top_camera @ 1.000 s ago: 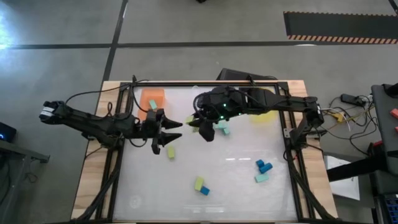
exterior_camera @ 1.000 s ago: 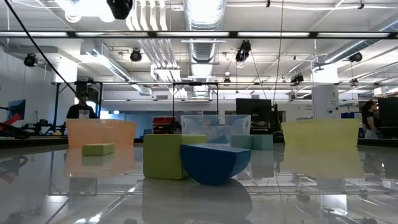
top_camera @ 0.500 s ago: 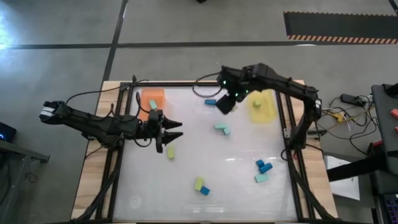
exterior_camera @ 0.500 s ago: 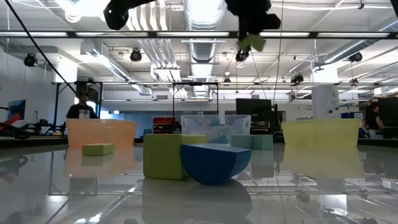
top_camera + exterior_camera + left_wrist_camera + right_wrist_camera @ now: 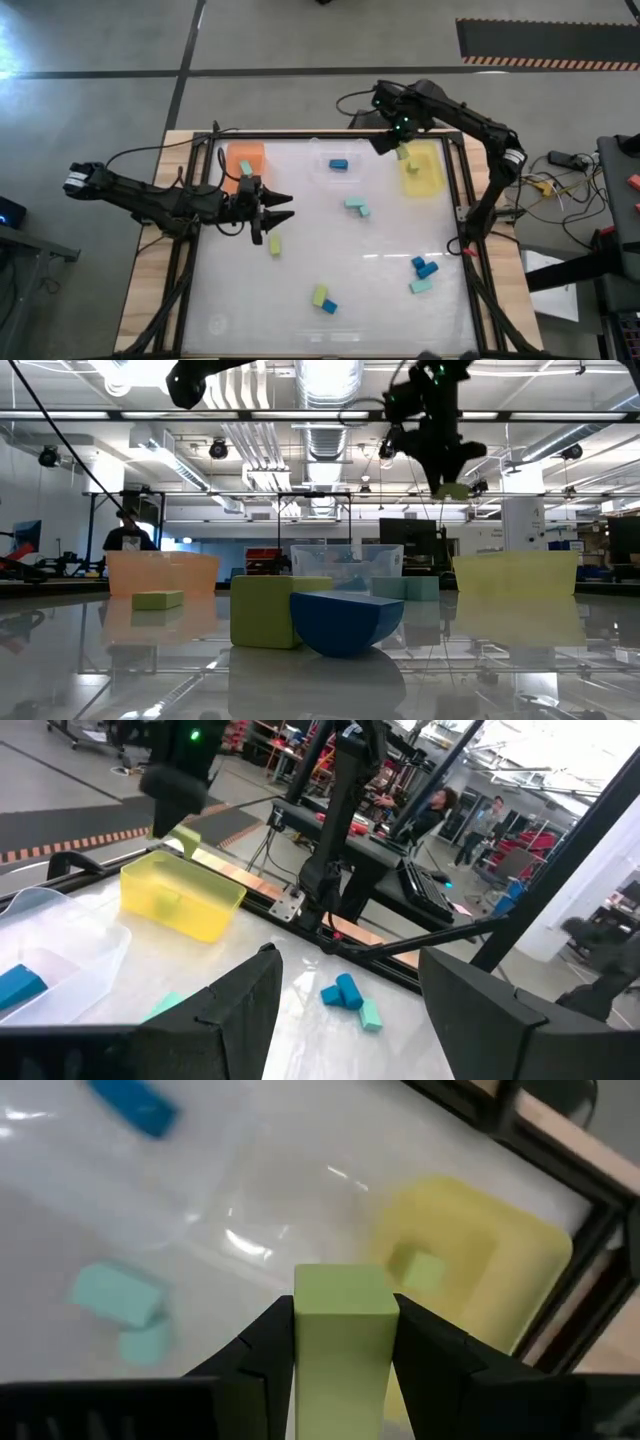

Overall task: Sort & place blocks by color
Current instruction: Put the green arch block into the yellow bin

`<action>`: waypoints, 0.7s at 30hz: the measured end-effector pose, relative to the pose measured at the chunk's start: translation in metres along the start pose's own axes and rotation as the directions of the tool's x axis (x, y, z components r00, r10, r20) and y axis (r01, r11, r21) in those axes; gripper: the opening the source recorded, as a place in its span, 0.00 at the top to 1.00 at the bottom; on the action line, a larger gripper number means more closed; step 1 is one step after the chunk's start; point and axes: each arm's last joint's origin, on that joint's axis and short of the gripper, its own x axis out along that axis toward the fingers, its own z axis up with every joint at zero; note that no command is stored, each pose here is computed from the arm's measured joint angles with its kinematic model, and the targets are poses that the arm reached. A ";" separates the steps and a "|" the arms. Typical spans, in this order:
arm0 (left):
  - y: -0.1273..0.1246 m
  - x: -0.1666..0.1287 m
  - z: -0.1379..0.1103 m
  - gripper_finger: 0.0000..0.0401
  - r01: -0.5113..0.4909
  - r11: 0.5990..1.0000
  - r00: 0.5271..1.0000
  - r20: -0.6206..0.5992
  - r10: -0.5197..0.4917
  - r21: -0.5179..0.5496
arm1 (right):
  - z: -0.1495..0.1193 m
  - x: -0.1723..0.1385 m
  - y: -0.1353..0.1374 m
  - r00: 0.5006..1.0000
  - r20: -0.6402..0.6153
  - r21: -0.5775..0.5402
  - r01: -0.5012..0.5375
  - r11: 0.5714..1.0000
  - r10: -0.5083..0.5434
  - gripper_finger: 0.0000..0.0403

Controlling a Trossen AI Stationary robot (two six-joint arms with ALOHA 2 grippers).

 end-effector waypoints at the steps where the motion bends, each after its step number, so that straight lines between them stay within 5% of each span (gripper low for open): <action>1: 0.000 0.000 0.000 0.45 0.000 1.000 1.000 0.000 0.000 -0.005 | 0.001 0.006 -0.008 1.000 -0.004 0.024 0.004 1.000 -0.004 0.69; 11: 0.000 0.000 0.000 0.45 -0.001 1.000 1.000 0.000 0.001 -0.025 | -0.019 0.075 -0.079 0.983 -0.176 0.226 0.091 0.970 -0.051 0.69; 21: 0.000 0.000 0.000 0.45 -0.004 1.000 1.000 0.001 0.004 -0.026 | -0.024 0.111 -0.098 0.988 -0.147 0.290 0.093 0.952 -0.052 0.69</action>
